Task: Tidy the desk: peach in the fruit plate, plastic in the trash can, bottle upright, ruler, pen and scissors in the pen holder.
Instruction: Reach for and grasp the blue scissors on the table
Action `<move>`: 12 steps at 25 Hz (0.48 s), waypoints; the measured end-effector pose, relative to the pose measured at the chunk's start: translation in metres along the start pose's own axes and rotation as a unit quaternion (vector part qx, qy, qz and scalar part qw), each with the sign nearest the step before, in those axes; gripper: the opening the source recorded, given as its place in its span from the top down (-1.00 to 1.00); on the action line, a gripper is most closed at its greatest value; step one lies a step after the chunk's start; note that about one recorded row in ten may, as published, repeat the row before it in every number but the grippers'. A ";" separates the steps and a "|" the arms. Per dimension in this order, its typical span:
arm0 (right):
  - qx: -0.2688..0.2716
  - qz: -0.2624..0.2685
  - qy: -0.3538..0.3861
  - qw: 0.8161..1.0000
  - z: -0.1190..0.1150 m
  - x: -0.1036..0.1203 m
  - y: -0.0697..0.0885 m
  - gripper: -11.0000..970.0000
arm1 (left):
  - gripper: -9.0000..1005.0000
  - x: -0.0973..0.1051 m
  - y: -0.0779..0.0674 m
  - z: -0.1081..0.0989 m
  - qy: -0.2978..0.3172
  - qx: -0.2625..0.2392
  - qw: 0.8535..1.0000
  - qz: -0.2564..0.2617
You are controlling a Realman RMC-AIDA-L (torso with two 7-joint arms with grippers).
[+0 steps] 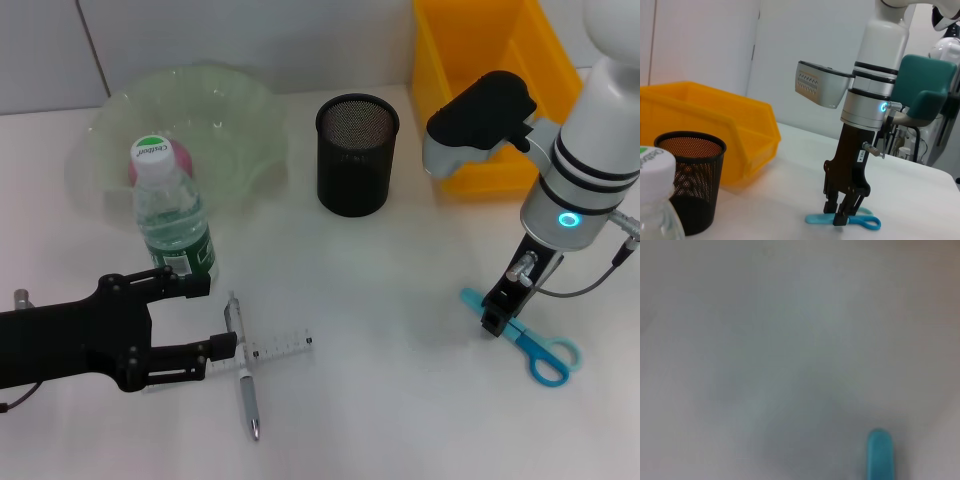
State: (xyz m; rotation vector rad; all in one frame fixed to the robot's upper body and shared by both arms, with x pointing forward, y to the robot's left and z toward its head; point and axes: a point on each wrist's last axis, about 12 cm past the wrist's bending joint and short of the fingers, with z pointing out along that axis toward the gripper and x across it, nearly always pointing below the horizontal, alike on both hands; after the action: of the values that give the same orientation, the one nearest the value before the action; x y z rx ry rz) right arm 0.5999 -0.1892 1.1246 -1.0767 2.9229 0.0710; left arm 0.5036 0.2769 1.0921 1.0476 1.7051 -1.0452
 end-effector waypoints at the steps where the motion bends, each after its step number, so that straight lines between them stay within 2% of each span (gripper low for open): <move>1: 0.001 -0.001 0.000 1.000 0.000 0.000 0.000 0.35 | -0.62 0.000 0.000 0.000 0.000 0.000 1.000 0.000; 12: 0.005 0.001 -0.001 1.000 0.002 0.000 0.000 0.35 | -0.62 0.001 -0.001 -0.001 0.000 -0.001 1.000 0.001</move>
State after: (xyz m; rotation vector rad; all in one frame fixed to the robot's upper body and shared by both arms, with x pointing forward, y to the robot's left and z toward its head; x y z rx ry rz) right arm 0.5999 -0.1887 1.1230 -1.0731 2.9194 0.0559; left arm 0.5023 0.2778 1.0913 1.0492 1.7047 -1.0424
